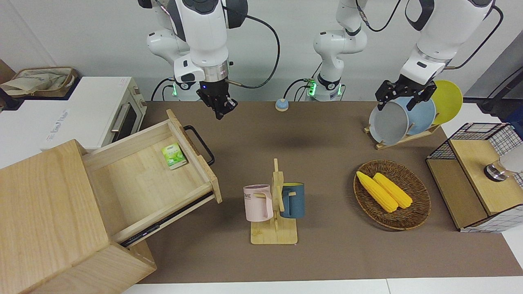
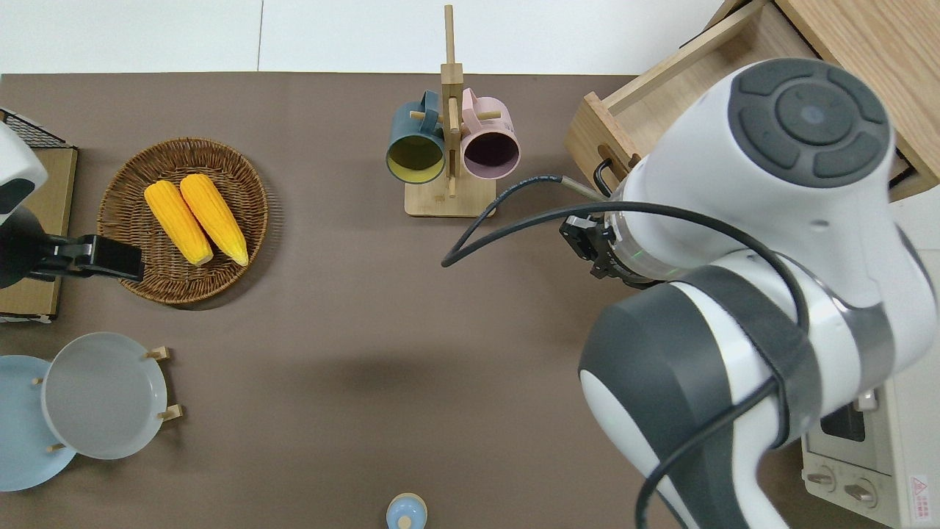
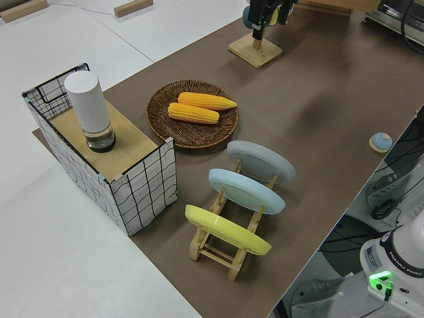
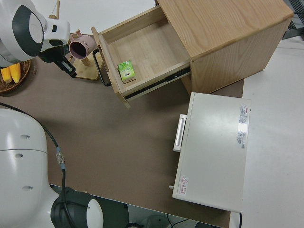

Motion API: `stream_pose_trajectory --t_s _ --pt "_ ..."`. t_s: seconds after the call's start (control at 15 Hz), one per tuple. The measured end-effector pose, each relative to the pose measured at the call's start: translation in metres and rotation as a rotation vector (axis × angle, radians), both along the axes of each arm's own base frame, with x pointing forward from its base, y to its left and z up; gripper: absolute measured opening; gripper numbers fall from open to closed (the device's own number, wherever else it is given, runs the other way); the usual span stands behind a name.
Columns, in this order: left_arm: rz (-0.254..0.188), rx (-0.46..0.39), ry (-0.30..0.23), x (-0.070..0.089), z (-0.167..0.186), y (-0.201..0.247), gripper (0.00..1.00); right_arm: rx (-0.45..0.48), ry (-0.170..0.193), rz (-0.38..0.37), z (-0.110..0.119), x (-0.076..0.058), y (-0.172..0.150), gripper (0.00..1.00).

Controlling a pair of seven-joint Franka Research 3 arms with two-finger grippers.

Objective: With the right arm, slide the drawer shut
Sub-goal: 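Push the drawer front away from the robot with the right gripper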

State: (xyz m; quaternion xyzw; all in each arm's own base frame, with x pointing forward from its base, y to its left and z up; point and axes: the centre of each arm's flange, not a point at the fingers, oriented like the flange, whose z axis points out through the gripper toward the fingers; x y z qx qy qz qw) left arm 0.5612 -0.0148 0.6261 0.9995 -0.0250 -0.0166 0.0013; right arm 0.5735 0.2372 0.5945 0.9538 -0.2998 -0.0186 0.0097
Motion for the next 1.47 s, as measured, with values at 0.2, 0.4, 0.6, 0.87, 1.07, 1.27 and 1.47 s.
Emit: stream_pose_trajectory --t_s 0.2,0.4,0.6,0.87,1.07,1.27,1.47 --pt "0.000 0.000 0.000 0.000 0.000 0.000 1.00 -0.014 0.029 -0.070 -0.027 0.009 0.003 0.01" --pt "0.000 0.000 0.000 0.000 0.000 0.000 1.00 -0.033 0.062 -0.126 -0.052 0.018 0.002 0.01" --pt "0.000 0.000 0.000 0.000 0.000 0.000 1.00 -0.038 0.063 -0.192 -0.068 0.025 0.002 0.01" --pt "0.000 0.000 0.000 0.000 0.000 0.000 1.00 -0.036 0.050 -0.251 -0.082 0.030 0.004 0.01" --pt "0.000 0.000 0.000 0.000 0.000 0.000 1.00 -0.031 0.035 -0.269 -0.089 0.035 0.003 0.01" --pt "0.000 0.000 0.000 0.000 0.000 0.000 1.00 -0.050 0.021 -0.279 -0.096 0.042 -0.004 0.01" --pt "0.000 0.000 0.000 0.000 0.000 0.000 1.00 -0.065 0.009 -0.284 -0.105 0.049 -0.009 0.01"
